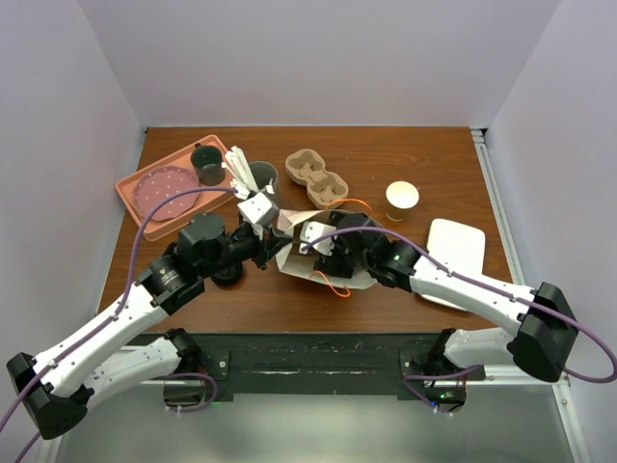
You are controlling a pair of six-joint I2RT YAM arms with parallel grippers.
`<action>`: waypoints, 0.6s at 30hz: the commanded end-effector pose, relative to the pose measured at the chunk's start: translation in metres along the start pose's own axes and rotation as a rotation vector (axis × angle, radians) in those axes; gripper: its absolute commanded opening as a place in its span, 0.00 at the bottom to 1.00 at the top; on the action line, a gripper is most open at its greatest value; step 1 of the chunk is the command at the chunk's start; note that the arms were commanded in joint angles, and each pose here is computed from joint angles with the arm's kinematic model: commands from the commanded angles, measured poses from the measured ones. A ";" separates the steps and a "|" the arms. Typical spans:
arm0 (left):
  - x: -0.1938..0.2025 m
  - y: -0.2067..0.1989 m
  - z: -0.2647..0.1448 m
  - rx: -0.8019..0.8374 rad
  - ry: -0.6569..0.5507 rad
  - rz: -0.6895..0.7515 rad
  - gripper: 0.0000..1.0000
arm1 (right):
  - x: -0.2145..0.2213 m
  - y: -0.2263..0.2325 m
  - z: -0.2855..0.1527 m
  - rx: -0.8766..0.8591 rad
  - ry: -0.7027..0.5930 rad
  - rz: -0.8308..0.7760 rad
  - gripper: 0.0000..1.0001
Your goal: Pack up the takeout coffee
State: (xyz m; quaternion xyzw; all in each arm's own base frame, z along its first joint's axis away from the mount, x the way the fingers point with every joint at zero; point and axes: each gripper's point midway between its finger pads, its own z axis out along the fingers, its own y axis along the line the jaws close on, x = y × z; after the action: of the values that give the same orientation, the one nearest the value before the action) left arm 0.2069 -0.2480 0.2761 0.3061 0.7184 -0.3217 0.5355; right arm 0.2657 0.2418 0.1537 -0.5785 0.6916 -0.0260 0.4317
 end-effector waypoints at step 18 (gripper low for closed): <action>-0.030 0.003 0.002 -0.035 -0.025 -0.041 0.00 | -0.016 -0.029 -0.036 0.022 0.010 -0.007 0.99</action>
State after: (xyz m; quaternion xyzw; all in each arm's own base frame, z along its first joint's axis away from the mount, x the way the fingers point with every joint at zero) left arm 0.2126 -0.2488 0.2753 0.2913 0.7388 -0.3137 0.5205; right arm 0.2597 0.2328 0.1698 -0.5897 0.6968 -0.0284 0.4073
